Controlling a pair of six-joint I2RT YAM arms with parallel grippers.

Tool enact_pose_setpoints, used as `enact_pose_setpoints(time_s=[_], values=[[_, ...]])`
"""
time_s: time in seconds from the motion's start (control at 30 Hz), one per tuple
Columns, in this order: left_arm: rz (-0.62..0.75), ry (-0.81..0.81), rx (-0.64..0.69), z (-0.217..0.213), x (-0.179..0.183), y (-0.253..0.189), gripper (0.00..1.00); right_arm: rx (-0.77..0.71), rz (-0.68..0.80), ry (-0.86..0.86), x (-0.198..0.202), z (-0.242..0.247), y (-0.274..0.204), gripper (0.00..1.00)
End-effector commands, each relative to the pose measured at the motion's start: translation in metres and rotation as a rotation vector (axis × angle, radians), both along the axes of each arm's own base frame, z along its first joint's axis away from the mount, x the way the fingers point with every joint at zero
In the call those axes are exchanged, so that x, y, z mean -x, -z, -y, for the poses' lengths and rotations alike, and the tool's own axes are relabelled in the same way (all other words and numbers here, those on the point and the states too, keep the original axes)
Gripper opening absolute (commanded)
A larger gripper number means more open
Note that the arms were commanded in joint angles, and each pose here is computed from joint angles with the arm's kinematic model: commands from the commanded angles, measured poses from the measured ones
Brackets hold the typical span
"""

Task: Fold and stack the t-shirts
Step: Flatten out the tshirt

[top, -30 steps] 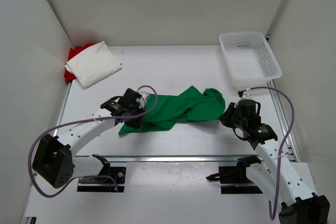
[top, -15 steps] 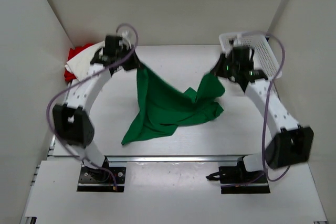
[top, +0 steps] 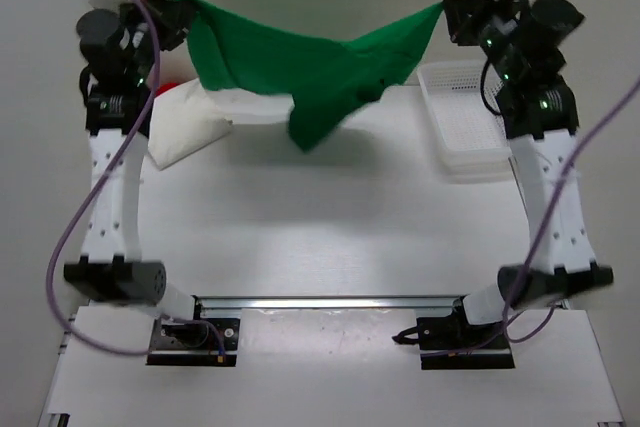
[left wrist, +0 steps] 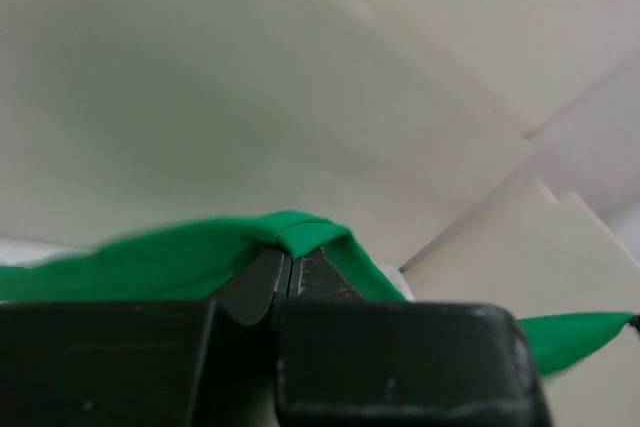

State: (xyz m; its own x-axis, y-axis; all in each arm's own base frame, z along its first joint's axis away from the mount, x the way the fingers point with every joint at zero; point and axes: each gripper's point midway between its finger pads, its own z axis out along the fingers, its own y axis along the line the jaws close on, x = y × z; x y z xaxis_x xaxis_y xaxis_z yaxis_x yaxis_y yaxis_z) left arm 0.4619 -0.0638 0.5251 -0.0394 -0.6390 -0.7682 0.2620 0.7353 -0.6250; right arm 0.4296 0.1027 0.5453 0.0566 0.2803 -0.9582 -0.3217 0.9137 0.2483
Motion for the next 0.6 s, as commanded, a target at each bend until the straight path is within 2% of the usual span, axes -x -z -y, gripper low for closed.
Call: enact_pose_setpoints(time_s=[0.0,0.07,0.13,0.17,0.2,0.27,0.3,0.37,0.4,0.47,0.53,0.57], values=[[0.069,-0.066,-0.086,-0.004,0.031,0.009,0.0,0.028,0.143,0.008,0.049,0.006,-0.03,0.0],[0.022,-0.077,-0.109,-0.005,0.035,0.049,0.0,0.013,0.081,-0.013,0.048,0.009,0.013,0.0],[-0.101,-0.106,-0.175,-0.01,0.04,0.12,0.0,0.0,-0.071,-0.036,0.049,0.012,0.084,0.0],[-0.116,-0.103,-0.18,-0.008,0.049,0.13,0.0,0.002,-0.187,-0.04,0.045,0.011,0.141,0.0],[-0.197,-0.089,-0.197,-0.009,0.05,0.176,0.0,-0.018,-0.204,-0.04,0.055,0.01,0.154,0.0],[-0.334,-0.096,-0.229,-0.016,0.068,0.252,0.06,-0.055,-0.39,-0.035,0.076,0.012,0.253,0.0],[-0.394,-0.089,-0.25,-0.017,0.076,0.276,0.07,-0.081,-0.424,-0.045,0.083,0.011,0.274,0.0],[-0.537,-0.081,-0.285,-0.02,0.097,0.335,0.13,-0.125,-0.626,-0.052,0.115,0.01,0.366,0.0],[-0.635,-0.061,-0.312,-0.018,0.115,0.371,0.19,-0.131,-0.678,-0.036,0.127,0.012,0.387,0.0],[-0.756,-0.019,-0.309,-0.017,0.144,0.414,0.28,-0.133,-0.802,-0.052,0.161,0.008,0.437,0.01],[-0.81,0.031,-0.279,-0.013,0.165,0.431,0.49,-0.123,-0.881,-0.061,0.186,-0.002,0.462,0.0],[-0.794,0.033,-0.285,-0.013,0.173,0.43,0.56,-0.127,-0.874,-0.063,0.19,-0.004,0.461,0.0]])
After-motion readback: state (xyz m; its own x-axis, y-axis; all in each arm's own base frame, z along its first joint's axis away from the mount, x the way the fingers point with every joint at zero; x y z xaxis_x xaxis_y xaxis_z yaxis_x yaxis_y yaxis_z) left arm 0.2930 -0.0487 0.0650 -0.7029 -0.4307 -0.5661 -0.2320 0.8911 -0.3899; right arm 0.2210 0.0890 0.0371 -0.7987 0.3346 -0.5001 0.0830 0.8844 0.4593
